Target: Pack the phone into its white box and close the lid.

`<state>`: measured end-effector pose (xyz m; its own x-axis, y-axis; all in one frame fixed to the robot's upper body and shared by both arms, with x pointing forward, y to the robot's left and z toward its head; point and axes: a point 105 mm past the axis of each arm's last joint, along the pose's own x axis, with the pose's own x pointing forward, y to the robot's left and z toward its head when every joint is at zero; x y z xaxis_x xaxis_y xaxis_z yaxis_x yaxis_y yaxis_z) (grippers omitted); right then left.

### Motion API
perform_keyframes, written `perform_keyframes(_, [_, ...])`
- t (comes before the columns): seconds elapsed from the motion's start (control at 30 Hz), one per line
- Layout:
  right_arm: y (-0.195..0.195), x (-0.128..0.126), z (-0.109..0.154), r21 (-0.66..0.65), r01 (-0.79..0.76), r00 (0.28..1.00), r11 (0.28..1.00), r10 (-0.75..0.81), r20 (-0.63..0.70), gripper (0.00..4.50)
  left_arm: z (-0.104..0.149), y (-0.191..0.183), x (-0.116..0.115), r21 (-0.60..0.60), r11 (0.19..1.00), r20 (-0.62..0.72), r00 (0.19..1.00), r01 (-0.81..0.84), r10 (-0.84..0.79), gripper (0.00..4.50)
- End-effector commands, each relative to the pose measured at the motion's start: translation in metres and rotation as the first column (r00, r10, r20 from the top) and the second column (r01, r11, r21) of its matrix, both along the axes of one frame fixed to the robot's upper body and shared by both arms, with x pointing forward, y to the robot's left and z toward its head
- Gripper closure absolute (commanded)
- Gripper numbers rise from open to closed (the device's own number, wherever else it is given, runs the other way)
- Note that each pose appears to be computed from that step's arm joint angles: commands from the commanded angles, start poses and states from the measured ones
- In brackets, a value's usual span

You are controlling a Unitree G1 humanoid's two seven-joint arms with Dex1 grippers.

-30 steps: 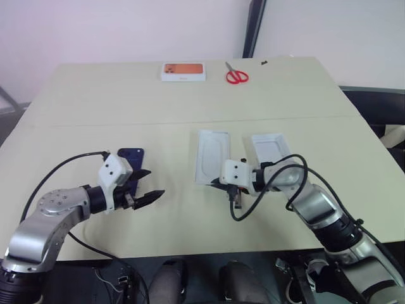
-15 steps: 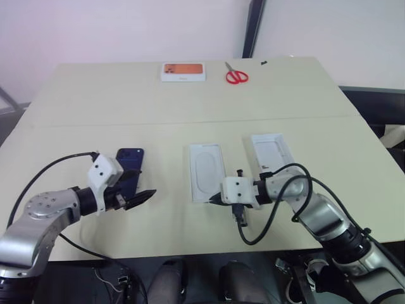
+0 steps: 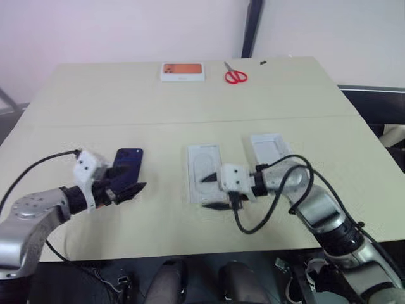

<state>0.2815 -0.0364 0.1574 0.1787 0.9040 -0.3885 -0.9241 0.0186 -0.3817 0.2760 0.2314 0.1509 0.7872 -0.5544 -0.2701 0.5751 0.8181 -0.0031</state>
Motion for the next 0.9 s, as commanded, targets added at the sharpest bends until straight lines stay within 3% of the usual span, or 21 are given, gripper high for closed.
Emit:
perform_keyframes(0.03, [0.014,0.008,0.025,0.079,0.011,0.998,0.997,-0.016,0.056,1.49,0.011,0.030,0.007,-0.051,0.983,-0.013,0.985,-0.175,0.174,0.02])
perform_keyframes(0.13, [0.038,0.023,0.021,0.072,0.050,0.995,0.996,-0.056,0.084,2.35,0.012,0.046,0.014,-0.087,0.952,-0.040,0.956,-0.293,0.290,0.00])
perform_keyframes(0.27, [0.065,0.036,0.005,0.006,0.080,0.990,0.997,-0.080,0.113,4.44,0.006,0.069,0.024,-0.169,0.877,-0.155,0.891,-0.450,0.427,0.00])
perform_keyframes(0.47, [0.102,0.048,-0.010,-0.047,0.104,0.979,0.994,-0.094,0.180,4.44,-0.013,0.077,0.025,-0.154,0.827,-0.322,0.819,-0.541,0.476,0.00])
perform_keyframes(0.6, [0.122,0.052,-0.023,-0.079,0.111,0.974,0.991,-0.093,0.206,4.44,-0.034,0.063,0.021,-0.098,0.861,-0.438,0.799,-0.499,0.413,0.00])
perform_keyframes(0.9, [0.147,0.042,-0.043,-0.115,0.043,0.975,0.992,-0.017,0.222,4.44,-0.051,0.021,0.025,-0.198,0.882,-0.572,0.781,-0.427,0.250,0.00])
